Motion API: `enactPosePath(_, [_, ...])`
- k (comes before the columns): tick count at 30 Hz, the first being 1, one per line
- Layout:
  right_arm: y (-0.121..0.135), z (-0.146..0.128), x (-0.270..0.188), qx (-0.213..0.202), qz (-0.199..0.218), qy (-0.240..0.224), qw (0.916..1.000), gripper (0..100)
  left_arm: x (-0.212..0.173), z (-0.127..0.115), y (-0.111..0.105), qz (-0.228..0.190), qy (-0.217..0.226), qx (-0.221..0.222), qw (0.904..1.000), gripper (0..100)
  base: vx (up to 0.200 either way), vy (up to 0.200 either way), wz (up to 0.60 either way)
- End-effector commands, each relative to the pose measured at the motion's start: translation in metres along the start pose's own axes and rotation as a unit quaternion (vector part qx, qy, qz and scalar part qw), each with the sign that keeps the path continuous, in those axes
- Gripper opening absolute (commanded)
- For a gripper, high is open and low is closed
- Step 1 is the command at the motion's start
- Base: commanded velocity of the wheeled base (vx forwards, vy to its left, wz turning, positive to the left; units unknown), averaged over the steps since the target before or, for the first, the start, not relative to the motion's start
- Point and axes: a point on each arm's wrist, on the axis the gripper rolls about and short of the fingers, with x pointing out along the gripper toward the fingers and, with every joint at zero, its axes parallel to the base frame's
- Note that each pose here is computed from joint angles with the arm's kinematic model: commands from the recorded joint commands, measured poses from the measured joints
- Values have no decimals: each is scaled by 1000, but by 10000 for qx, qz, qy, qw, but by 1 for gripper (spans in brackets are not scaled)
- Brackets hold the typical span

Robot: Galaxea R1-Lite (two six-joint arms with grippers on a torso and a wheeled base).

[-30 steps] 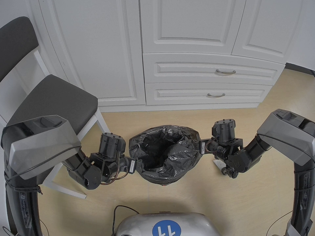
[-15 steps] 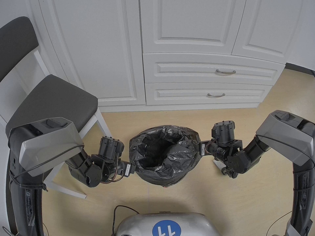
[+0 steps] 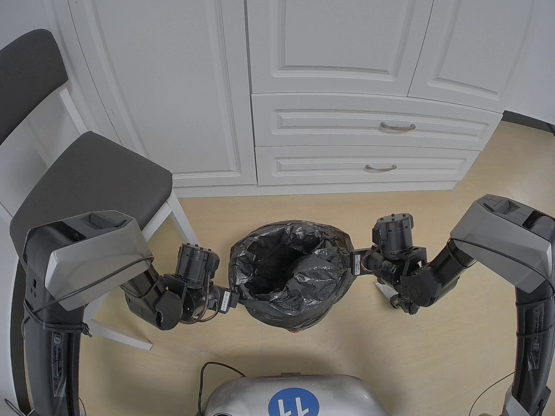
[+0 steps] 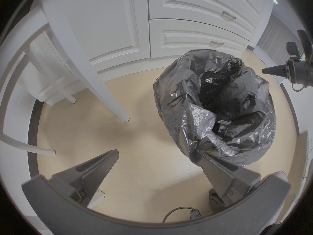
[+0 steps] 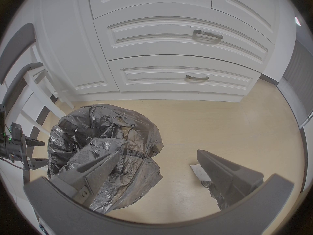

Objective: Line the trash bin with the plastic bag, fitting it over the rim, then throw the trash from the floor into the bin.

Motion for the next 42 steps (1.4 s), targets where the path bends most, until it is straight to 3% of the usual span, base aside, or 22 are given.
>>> enactPosePath(1, [0, 0, -1, -2, 9, -3, 10000, 100, 15, -9, 2, 40, 111, -40, 9999, 100, 0, 0, 0])
enactPosePath(6, [3, -1, -3, -23, 41, 12, 10000, 100, 16, -10, 5, 53, 107, -74, 9999, 100, 0, 0, 0])
enactPosePath(15, [37, -12, -12, -199, 231, 58, 9995, 100, -25, -3, 6, -455, -331, -119, 9983, 100, 0, 0, 0])
enactPosePath(24, [62, -2, -10, -105, 244, -463, 9986, 100, -30, -10, -3, -612, -467, -54, 9970, 100, 0, 0, 0])
enactPosePath(25, [78, 3, -1, -129, 318, -597, 9976, 100, -31, -15, -9, -663, -446, -45, 9968, 100, 0, 0, 0])
enactPosePath(34, [93, -14, 22, -754, 119, -392, 9963, 100, -39, -21, -14, -711, -706, -96, 9949, 100, 0, 0, 0])
enactPosePath(42, [74, -16, 18, -1282, -383, -260, 9907, 100, -39, -26, -18, -750, -648, -54, 9951, 100, 0, 0, 0])
